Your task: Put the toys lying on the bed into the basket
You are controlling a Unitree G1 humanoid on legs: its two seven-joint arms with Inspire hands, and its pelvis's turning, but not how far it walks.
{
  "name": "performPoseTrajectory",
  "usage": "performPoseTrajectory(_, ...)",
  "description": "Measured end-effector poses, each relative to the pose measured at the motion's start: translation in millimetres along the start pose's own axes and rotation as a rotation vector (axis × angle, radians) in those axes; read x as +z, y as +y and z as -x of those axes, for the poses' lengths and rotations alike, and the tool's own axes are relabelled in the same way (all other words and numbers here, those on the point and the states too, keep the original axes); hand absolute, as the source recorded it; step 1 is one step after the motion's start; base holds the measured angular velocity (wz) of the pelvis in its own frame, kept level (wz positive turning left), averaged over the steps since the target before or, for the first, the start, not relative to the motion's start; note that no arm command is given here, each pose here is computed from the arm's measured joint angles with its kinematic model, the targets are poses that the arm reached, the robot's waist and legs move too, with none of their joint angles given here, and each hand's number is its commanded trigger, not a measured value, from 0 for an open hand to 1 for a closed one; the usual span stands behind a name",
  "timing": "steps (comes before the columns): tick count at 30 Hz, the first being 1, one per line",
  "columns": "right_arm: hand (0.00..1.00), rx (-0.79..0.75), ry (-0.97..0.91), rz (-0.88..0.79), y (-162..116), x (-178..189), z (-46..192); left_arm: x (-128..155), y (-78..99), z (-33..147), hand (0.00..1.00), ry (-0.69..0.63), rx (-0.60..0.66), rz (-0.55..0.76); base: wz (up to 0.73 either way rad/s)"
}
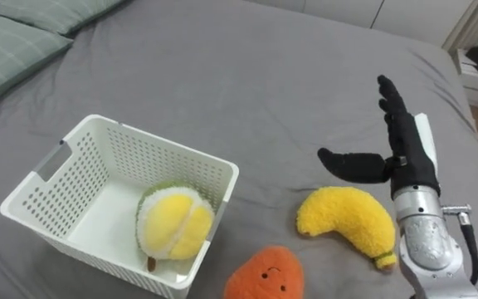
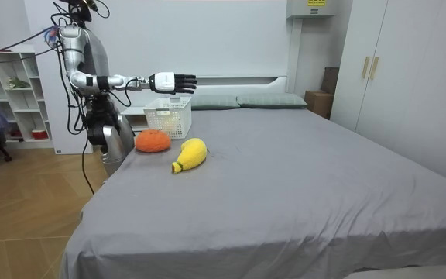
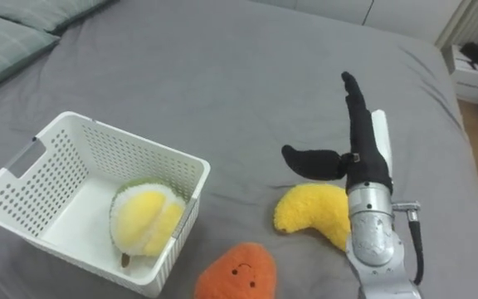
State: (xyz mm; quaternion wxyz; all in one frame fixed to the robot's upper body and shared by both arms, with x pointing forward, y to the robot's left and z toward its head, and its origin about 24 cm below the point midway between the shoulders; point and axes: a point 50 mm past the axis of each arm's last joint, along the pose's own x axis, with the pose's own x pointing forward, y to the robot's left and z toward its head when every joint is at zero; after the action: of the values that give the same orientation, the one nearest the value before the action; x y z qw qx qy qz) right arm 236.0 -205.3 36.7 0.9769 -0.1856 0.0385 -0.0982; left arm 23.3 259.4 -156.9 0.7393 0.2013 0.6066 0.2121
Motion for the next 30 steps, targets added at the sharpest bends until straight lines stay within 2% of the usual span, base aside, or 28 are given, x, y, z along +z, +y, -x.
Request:
performPoseTrajectory(8, 0.0, -0.045, 0.087, 0.091, -15, -22, 0, -7, 4.6, 0.1, 0.0, 0.032, 0.014, 0.024, -0.01)
performPoseTrajectory(11, 0.0, -0.027, 0.089, 0.169, -17, -26, 2, -10, 6.6, 0.0, 0.0, 0.044, 0.019, 0.03, 0.0)
performPoseTrajectory(16, 0.0, 0.02, 0.201, 0.262, -16, -53, 6, -10, 13.3, -1.7, 0.0, 0.042, 0.039, 0.037, 0.0)
performPoseTrajectory(26, 0.0, 0.028, 0.299, 0.311, -21, -76, 6, -13, 16.4, -0.5, 0.0, 0.03, 0.051, 0.009, 0.01)
performPoseTrajectory(30, 0.0, 0.04, 0.407, 0.341, -23, -97, 11, -17, 19.6, -0.9, 0.0, 0.037, 0.046, -0.022, 0.13)
